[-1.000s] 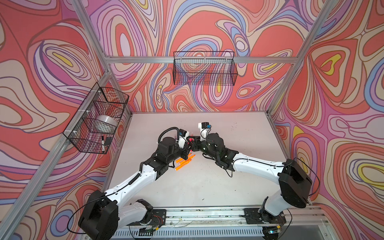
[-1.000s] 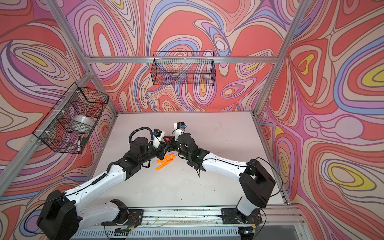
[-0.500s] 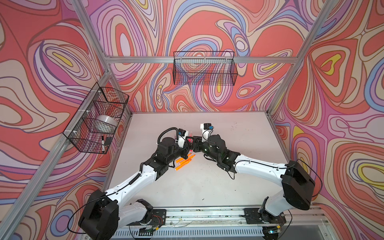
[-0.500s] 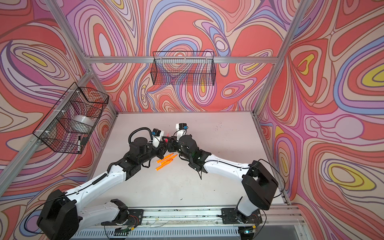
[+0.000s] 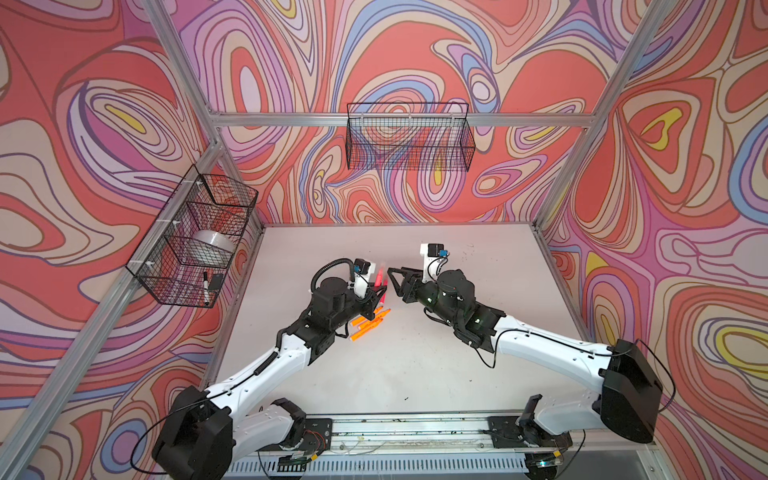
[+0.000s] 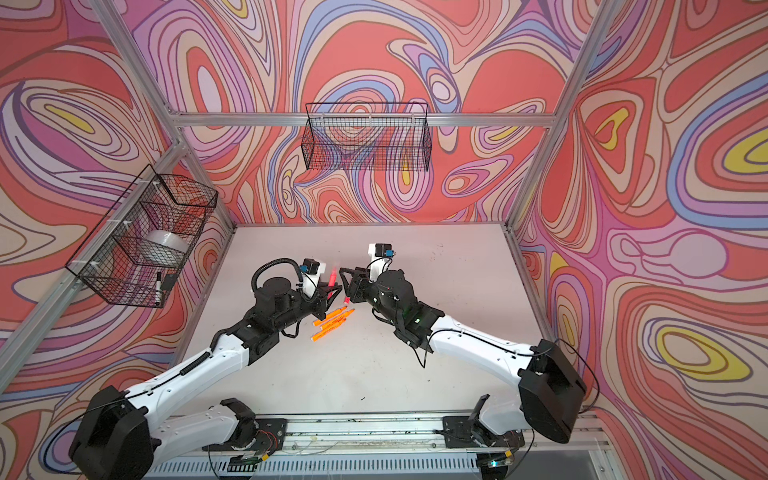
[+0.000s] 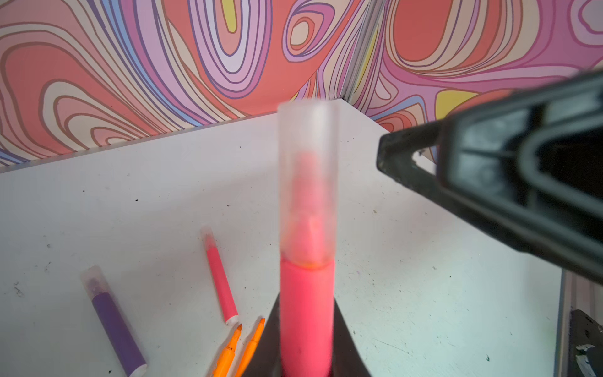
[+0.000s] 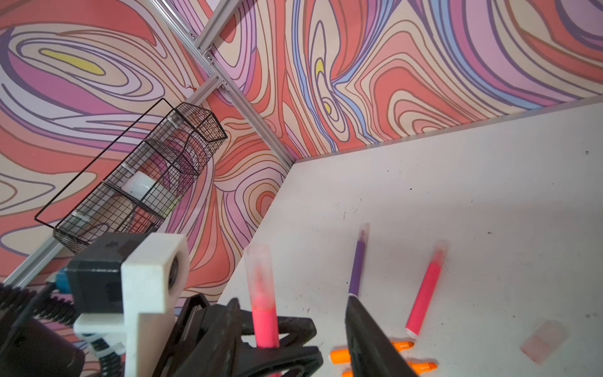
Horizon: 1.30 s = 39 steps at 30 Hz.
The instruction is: Insert the pens into the pen caps
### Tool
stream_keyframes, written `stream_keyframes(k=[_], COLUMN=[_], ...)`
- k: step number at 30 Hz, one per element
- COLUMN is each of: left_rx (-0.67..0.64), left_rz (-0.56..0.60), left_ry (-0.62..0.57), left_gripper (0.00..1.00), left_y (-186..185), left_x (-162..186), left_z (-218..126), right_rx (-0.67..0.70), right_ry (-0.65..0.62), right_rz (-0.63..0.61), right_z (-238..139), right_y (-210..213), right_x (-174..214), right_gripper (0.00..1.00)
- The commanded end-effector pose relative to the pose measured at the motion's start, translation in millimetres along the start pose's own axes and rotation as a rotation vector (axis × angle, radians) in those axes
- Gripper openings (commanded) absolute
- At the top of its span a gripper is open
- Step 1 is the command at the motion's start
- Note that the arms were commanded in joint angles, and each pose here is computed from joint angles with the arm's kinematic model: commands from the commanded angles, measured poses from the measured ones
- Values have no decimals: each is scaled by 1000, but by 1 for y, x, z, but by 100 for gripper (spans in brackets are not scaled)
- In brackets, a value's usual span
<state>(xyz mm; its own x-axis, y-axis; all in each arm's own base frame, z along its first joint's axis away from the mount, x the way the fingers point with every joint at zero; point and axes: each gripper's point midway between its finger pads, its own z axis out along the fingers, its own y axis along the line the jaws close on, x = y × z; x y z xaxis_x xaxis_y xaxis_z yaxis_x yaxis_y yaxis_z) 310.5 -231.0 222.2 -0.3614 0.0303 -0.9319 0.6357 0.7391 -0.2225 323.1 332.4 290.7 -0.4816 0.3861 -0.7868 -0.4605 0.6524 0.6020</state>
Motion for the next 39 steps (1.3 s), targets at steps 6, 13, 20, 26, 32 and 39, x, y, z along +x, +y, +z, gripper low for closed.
stream_keyframes(k=[6, 13, 20, 26, 32, 39], left_rx=[81, 88, 87, 66, -24, -170], left_rz=[33, 36, 35, 34, 26, 37], left_ry=[-5, 2, -2, -9, -28, -80], left_gripper=[0, 0, 0, 0, 0, 0], left_y=[-16, -17, -17, -13, 2, 25], left_x=[3, 5, 3, 1, -9, -40], left_z=[-5, -5, -4, -2, 2, 5], right_rx=[-34, -35, -29, -40, -9, 115], right_ry=[2, 54, 72, 122, 201, 264], right_rz=[-1, -2, -1, 9, 2, 5], right_z=[18, 43, 50, 50, 46, 32], right_y=[8, 12, 9, 9, 3, -15], right_x=[-17, -8, -2, 12, 48, 92], right_gripper=[49, 44, 25, 7, 0, 0])
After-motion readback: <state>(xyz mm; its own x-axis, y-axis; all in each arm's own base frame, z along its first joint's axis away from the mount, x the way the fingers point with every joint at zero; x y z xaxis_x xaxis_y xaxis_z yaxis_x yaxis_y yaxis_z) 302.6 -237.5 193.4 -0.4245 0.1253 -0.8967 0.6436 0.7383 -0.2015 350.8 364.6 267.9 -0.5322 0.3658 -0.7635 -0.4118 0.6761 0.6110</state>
